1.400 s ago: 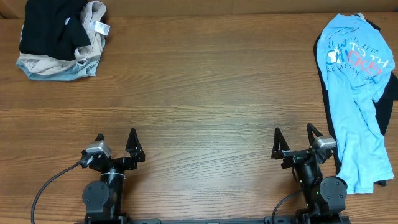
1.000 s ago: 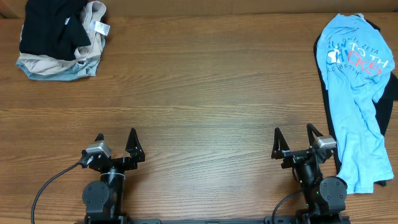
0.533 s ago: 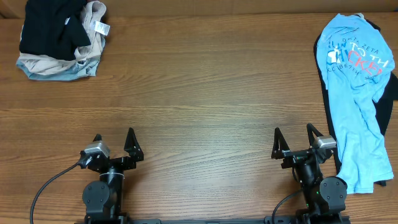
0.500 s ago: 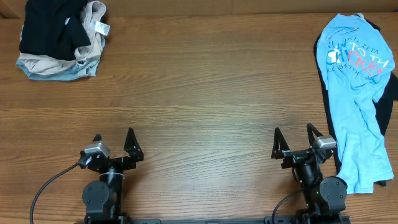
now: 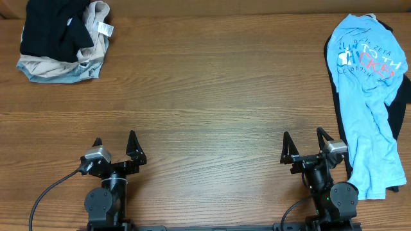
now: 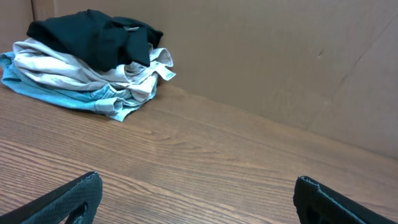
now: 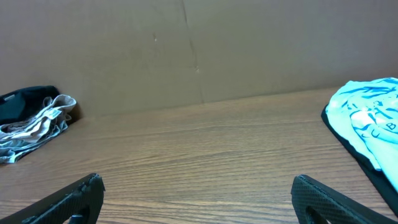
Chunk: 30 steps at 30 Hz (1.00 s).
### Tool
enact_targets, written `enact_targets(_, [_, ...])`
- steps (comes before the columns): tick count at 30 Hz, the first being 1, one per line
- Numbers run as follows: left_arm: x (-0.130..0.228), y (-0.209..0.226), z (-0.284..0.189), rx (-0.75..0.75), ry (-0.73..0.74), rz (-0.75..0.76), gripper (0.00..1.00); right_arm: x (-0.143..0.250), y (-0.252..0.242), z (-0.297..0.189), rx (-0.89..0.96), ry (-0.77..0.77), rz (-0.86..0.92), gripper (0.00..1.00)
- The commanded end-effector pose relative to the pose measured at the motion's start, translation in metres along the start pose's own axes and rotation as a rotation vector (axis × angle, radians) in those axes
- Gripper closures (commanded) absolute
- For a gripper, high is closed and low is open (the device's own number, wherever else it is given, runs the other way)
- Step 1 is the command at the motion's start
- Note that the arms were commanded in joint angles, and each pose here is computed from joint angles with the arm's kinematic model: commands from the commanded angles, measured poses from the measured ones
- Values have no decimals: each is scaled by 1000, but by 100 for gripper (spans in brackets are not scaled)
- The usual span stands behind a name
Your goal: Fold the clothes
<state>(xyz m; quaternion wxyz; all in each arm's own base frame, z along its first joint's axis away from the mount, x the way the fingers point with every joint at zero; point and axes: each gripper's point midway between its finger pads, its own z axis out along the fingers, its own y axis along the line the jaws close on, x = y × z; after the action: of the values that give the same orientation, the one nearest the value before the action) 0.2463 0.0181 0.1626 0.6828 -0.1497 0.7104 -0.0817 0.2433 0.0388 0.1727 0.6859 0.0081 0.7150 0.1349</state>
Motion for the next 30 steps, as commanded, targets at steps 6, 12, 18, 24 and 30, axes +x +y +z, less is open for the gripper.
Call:
enact_targets(6, [-6,-6,0,29,-27,30,0,0,-1,0,4,-9,-5,0])
enact_targets(12, [-14,-18,-1,94,-55,42,0,-4,0,0,2,-27,-10,0])
enact_targets(18, [-19,-21,-2,105,-73,72,0,-15,2,-2,0,-49,-23,0])
enact_targets(24, [-34,-26,-5,113,-117,138,0,-31,4,-5,3,-84,-66,0])
enact_targets(30, [-55,-33,-11,110,-126,194,0,-61,6,-12,20,-148,-69,0])
